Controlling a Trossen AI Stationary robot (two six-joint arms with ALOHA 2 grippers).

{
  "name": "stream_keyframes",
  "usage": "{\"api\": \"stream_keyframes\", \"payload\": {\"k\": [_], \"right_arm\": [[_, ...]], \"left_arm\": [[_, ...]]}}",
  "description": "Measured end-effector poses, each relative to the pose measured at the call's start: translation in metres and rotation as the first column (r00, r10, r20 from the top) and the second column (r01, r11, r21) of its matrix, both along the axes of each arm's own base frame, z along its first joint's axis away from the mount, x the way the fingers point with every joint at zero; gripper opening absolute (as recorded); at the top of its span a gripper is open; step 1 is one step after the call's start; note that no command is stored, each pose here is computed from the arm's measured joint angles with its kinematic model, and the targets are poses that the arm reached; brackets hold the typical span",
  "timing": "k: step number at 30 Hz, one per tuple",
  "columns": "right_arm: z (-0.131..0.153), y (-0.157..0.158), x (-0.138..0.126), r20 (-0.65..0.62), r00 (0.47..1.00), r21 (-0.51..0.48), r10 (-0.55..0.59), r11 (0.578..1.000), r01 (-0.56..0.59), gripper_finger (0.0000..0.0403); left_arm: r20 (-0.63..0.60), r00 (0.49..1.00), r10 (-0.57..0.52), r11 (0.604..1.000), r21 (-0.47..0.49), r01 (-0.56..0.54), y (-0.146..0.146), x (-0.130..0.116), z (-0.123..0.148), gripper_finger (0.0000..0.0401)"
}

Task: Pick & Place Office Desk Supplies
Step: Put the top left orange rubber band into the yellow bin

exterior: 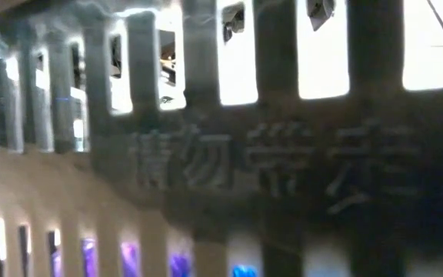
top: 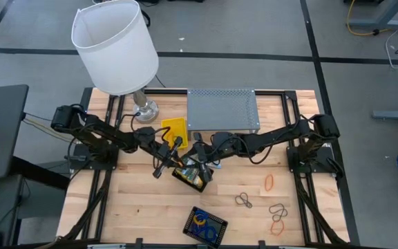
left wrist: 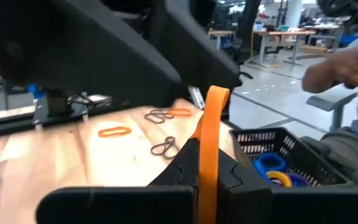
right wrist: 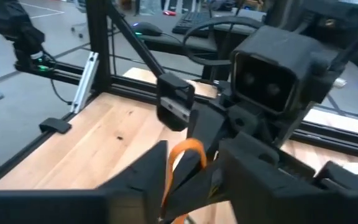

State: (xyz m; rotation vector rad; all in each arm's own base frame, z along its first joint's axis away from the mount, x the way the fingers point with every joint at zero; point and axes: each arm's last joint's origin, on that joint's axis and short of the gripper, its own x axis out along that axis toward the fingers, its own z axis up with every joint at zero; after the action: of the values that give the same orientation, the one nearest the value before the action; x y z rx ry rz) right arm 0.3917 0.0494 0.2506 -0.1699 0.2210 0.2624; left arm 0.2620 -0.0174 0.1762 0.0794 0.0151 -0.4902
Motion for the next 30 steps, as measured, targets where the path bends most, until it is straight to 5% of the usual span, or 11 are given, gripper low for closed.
{"api": "stream_keyframes", "payload": {"k": [6,16,19,23,27,30], "right_arm": [[0.014,0.002,-0.004,0.056,0.998,-0.001,-0.032,0.999,0.032,0.0224],[0.014,0.012,-0.012,-0.019,1.0,-0.008,-0.004,1.0,0.004,0.0203],[0.009,0.018,-0.015,-0.072,0.997,0.004,0.006,1.0,-0.005,0.0197],[0.005,0.025,-0.018,-0.12,0.993,0.006,0.023,1.0,-0.022,0.0192],[-0.002,0.028,-0.021,-0.193,0.981,-0.005,0.022,1.0,-0.023,0.0192],[-0.004,0.029,-0.022,-0.224,0.975,0.009,0.003,1.0,-0.001,0.0192]], "left_arm": [[-0.041,0.994,0.106,0.994,0.004,-0.106,0.013,-0.004,-0.005,0.0002],[-0.048,0.95,0.309,0.951,-0.012,-0.31,0.039,-0.044,-0.007,0.0001],[-0.099,0.905,0.414,0.91,0.006,-0.415,0.047,-0.056,-0.012,0.0001],[-0.202,0.785,0.586,0.809,0.085,-0.582,0.057,-0.063,-0.023,0.0001],[-0.245,0.687,0.685,0.727,0.164,-0.667,0.062,-0.064,-0.033,0.0001],[-0.261,0.655,0.709,0.703,0.189,-0.686,0.063,-0.062,-0.038,0.0001]]}}
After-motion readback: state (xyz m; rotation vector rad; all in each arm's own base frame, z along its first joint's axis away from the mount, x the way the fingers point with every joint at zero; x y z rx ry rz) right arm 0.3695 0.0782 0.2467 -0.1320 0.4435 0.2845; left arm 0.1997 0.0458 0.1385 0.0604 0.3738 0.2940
